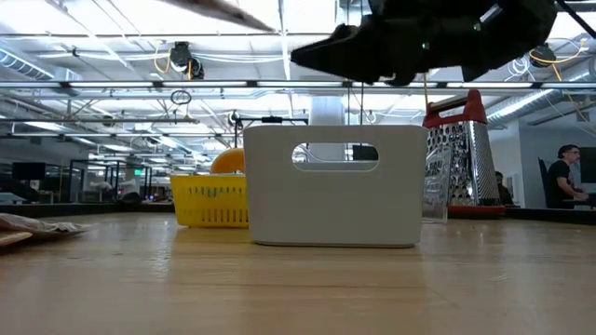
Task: Pick & Place Food Item
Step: Put the top red popcorn bag into the transparent bin
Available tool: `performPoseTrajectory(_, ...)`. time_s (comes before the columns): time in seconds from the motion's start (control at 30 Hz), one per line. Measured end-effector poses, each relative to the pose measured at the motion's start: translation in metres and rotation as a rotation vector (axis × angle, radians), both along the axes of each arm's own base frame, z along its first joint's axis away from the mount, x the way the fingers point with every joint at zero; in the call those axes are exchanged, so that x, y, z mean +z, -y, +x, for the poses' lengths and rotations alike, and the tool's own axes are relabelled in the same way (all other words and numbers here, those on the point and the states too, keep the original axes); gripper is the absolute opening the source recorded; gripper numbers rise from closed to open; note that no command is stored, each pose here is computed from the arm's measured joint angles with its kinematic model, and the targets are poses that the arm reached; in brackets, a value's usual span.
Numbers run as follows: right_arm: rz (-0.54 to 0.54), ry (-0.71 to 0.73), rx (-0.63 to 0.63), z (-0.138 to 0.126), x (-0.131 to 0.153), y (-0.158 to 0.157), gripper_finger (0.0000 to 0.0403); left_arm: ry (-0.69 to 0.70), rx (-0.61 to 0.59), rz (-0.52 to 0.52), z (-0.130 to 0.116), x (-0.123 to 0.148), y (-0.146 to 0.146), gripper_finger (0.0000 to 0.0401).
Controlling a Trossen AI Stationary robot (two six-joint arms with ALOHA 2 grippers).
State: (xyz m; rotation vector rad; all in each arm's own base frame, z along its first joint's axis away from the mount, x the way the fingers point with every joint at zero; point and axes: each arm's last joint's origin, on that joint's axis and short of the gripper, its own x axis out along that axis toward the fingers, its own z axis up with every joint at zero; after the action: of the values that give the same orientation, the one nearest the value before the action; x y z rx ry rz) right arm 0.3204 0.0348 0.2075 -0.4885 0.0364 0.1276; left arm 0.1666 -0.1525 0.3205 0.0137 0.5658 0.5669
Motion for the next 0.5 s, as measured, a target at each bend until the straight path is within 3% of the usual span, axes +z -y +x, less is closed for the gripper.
performPoseTrajectory(0.23, -0.278, 0.070, -0.110, 0.000, 0.001, -0.017, 0.0247, 0.041, -0.033, 0.042, 0.008, 0.013, 0.001, 0.0000)
performPoseTrajectory(0.5, -0.326, 0.174, -0.106, -0.002, 0.012, -0.023, 0.0247, 0.061, -0.052, 0.028, 0.031, 0.018, -0.003, 0.0000)
